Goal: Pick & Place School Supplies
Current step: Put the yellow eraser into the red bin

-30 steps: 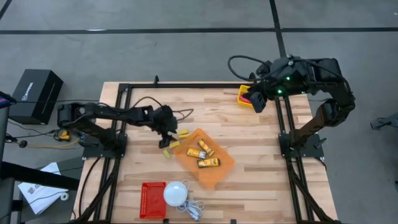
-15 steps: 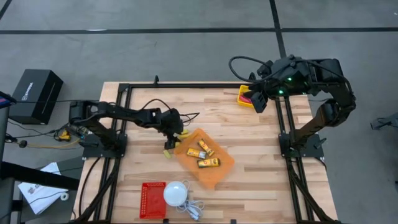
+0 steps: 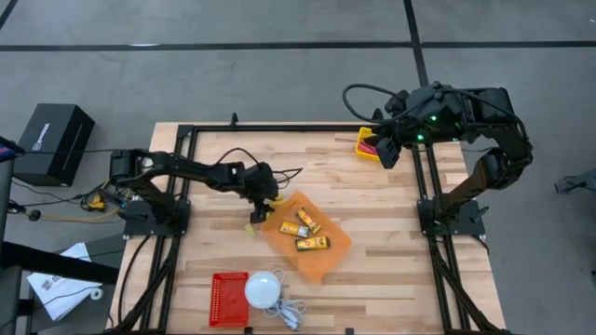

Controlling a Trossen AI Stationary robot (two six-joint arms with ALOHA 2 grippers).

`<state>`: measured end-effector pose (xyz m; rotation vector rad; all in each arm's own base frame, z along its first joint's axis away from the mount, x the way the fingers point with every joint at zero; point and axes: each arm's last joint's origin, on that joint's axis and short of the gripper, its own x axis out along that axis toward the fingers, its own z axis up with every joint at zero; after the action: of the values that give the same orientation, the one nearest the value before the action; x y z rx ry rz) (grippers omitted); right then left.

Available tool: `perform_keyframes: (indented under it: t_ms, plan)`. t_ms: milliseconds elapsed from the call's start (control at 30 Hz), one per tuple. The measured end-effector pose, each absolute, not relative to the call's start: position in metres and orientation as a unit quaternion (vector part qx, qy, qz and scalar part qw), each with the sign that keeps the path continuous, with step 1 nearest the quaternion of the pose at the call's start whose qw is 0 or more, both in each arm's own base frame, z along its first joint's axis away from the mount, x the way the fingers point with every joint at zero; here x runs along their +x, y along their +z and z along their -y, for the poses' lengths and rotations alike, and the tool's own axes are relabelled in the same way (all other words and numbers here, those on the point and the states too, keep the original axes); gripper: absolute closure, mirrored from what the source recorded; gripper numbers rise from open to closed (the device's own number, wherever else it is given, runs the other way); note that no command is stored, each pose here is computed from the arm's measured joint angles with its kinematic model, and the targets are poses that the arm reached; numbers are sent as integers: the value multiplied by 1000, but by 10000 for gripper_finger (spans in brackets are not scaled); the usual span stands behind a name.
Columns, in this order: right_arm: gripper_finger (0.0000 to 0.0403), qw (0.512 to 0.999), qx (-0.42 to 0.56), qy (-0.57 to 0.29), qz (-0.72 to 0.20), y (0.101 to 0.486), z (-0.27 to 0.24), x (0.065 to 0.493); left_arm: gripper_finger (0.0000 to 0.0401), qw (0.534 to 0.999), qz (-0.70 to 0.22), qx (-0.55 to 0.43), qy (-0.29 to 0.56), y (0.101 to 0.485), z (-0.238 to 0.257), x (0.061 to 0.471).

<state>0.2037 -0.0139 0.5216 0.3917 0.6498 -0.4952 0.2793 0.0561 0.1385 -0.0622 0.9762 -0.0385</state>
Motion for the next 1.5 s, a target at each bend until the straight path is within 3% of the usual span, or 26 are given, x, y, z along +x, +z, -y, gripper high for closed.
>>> perform_keyframes:
  t_ms: [267, 333, 467, 500, 800, 1033, 1300, 1500]
  plan:
    - [238, 899, 191, -240, -313, 522, 14, 204, 224, 859, -509, -50, -25, 105, -57, 286]
    - [239, 899, 191, -241, -312, 522, 15, 204, 254, 859, -508, -51, -24, 104, -57, 287]
    - [239, 897, 193, -248, -310, 522, 18, 204, 366, 868, -494, -54, -5, 114, -59, 286]
    - [239, 897, 194, -250, -310, 522, 19, 204, 374, 870, -489, -60, 1, 118, -61, 285]
    - [240, 910, 165, -241, -296, 525, 23, 206, 372, 907, -402, -121, 35, 179, -64, 272]
    - [240, 916, 141, -231, -297, 526, 23, 207, 372, 914, -379, -138, 32, 229, -50, 232]
    - [240, 922, 107, -221, -300, 527, 26, 208, 372, 900, -390, -165, -108, 264, -1, 177]
    - [240, 926, 94, -206, -301, 528, 31, 208, 372, 873, -417, -181, -175, 267, 46, 169]
